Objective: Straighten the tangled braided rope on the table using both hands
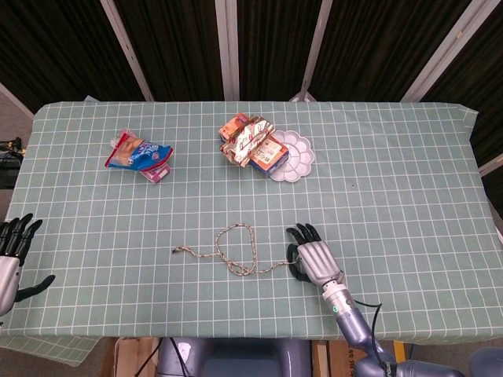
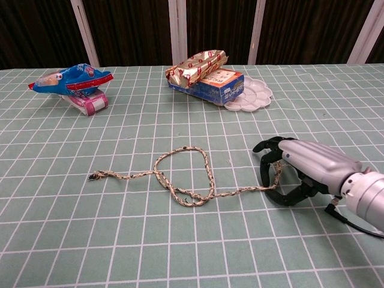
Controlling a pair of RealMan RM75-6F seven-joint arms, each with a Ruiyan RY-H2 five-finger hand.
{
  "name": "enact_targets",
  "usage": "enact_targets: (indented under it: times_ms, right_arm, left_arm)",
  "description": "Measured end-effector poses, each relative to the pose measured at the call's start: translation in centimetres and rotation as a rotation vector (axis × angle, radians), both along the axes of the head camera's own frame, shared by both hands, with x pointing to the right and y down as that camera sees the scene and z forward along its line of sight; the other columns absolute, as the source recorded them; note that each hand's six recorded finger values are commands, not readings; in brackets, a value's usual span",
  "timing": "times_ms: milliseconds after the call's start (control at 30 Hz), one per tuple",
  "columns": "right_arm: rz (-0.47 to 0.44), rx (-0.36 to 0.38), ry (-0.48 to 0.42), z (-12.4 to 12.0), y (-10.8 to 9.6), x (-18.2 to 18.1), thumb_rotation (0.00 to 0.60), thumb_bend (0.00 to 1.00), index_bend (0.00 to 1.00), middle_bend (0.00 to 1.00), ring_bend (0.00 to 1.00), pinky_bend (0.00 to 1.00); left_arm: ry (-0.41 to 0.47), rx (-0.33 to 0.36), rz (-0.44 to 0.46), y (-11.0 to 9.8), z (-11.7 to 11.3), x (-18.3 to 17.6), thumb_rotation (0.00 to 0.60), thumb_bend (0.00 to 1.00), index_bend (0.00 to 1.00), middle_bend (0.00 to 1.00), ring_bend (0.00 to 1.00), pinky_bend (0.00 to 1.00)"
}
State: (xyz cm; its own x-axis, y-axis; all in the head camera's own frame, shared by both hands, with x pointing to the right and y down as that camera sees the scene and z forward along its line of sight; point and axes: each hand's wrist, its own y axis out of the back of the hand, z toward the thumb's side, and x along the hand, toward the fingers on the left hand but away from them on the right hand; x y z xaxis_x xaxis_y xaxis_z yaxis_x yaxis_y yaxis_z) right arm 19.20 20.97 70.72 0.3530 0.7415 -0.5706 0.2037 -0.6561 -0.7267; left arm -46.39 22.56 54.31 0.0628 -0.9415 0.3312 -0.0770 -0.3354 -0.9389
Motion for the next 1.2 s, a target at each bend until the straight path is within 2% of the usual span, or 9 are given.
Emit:
enact_targets:
  times_ms: [67, 267, 467, 600, 900, 1200]
  right_arm:
    - [-0.001, 0.002, -0.004, -0.2, 0.0, 0.0, 0.600, 0.43, 0.64, 0.17, 0.00, 0.00]
    - [0.000, 0.006, -0.019, -1.0, -0.2, 0.1, 0.600, 0.43, 0.64, 0.17, 0.00, 0.00]
    - [0.004, 0.003, -0.023, -1.5, -0.2, 0.3, 0.600, 0.43, 0.64, 0.17, 0.00, 0.00]
    - [0.013, 0.003, -0.015, -1.7, -0.4, 0.9, 0.600, 0.43, 0.64, 0.17, 0.00, 0.00]
    - [0.034, 0.006, 0.000, -2.0, -1.0, 2.4, 0.600, 0.43, 0.64, 0.17, 0.00, 0.00]
    - [0.051, 0.010, 0.002, -2.4, -1.5, 3.4, 0.600, 0.43, 0.64, 0.17, 0.00, 0.00]
  left_arm:
    - [-0.001, -0.004, 0.008, -0.1, 0.1, 0.3, 0.600, 0.13, 0.08, 0.00, 0.00, 0.00]
    - [-0.005, -0.032, 0.074, -0.8, 0.7, 2.6, 0.600, 0.22, 0.18, 0.00, 0.00, 0.00]
    - [-0.001, -0.078, 0.183, -2.6, 2.5, 7.4, 0.600, 0.29, 0.34, 0.10, 0.00, 0.00]
    - [0.007, -0.114, 0.250, -3.7, 4.5, 11.7, 0.600, 0.33, 0.41, 0.11, 0.00, 0.00]
    - [0.034, -0.206, 0.294, -4.0, 9.7, 19.7, 0.600, 0.34, 0.44, 0.13, 0.00, 0.00]
    - [0.038, -0.236, 0.305, -3.7, 12.6, 24.5, 0.600, 0.42, 0.49, 0.14, 0.00, 0.00]
